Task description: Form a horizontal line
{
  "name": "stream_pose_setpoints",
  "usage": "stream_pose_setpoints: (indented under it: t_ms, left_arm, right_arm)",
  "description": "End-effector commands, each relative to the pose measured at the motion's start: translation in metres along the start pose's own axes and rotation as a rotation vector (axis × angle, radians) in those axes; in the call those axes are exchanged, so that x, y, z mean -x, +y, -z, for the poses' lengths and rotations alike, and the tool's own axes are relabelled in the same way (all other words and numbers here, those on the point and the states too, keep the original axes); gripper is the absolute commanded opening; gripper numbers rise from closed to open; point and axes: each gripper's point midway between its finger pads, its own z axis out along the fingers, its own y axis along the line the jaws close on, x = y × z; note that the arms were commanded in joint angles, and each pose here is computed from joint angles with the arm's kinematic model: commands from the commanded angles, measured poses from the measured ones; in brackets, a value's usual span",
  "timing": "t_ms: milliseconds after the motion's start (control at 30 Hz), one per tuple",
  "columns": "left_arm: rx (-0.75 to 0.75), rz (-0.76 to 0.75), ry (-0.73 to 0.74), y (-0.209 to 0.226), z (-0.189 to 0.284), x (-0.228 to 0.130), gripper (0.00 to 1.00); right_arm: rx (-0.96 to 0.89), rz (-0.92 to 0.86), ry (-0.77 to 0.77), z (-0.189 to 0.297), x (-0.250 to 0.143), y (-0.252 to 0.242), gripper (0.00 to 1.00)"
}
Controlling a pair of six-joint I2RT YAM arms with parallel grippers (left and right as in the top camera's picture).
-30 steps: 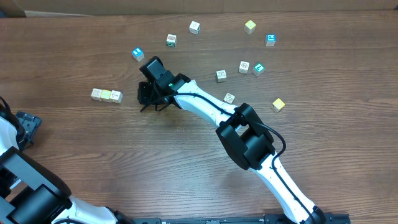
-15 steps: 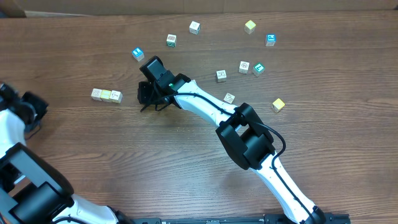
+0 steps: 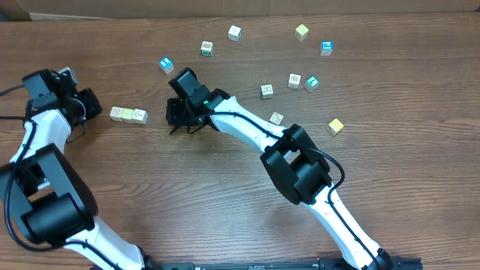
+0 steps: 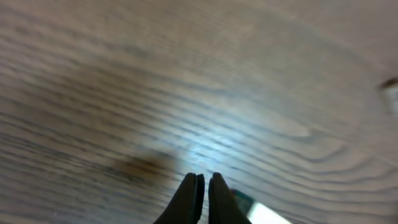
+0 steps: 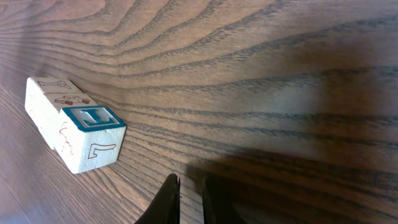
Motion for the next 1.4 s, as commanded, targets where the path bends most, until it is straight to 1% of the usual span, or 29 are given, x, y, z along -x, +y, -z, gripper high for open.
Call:
stream_pose_setpoints:
  t_ms: [0,67,200,300,400,500,567,767,900,1067,1200,1367]
  left_arm:
    - [0.003,-0.019,0.042,0.009,-0.019,-0.015,0.04]
    - [-0.017,-0.023,0.056,0.007,-0.027,-0.021,0.04]
    - [-0.12,-0.041,0.059,-0.006,-0.039,-0.026,0.04]
    - [-0.151,-0.046,0.065,-0.01,-0.043,-0.029,0.04]
    - [-0.15,-0.046,0.079,-0.009,-0.046,-0.034,0.04]
    - [-0.15,-0.046,0.081,-0.009,-0.046,-0.034,0.04]
    - [-0.15,-0.046,0.081,-0.009,-0.046,-0.034,0.04]
    - [-0.154,-0.042,0.099,-0.01,-0.045,-0.039,0.04]
    - [-0.154,-0.036,0.134,-0.013,-0.045,-0.047,0.04]
    - [-0.154,-0.029,0.154,-0.013,-0.044,-0.052,0.04]
    - [-0.153,-0.022,0.174,-0.013,-0.044,-0.057,0.04]
    - [-0.15,-0.006,0.194,-0.012,-0.043,-0.062,0.04]
  right_arm:
    - [-0.104,-0.034,0.055,-0.022,-0.02,-0.047,0.11]
    - [-0.103,-0.034,0.054,-0.022,-0.019,-0.047,0.11]
    - [-0.099,-0.032,0.05,-0.022,-0.018,-0.046,0.11]
    - [-0.099,-0.032,0.05,-0.022,-0.018,-0.046,0.11]
    - [-0.062,-0.02,0.055,-0.023,-0.018,-0.038,0.11]
    - [0.057,0.037,0.095,-0.023,-0.022,-0.016,0.11]
    - [0.09,0.042,0.103,-0.022,-0.023,-0.009,0.08]
    - [0.055,0.047,0.067,-0.024,-0.018,-0.013,0.08]
    - [0.076,0.06,0.045,-0.025,-0.014,-0.007,0.08]
    - [0.091,0.082,0.036,-0.027,-0.018,0.004,0.08]
    - [0.079,0.115,0.023,-0.029,-0.019,0.005,0.08]
    - [0.073,0.114,0.027,-0.029,-0.02,0.004,0.08]
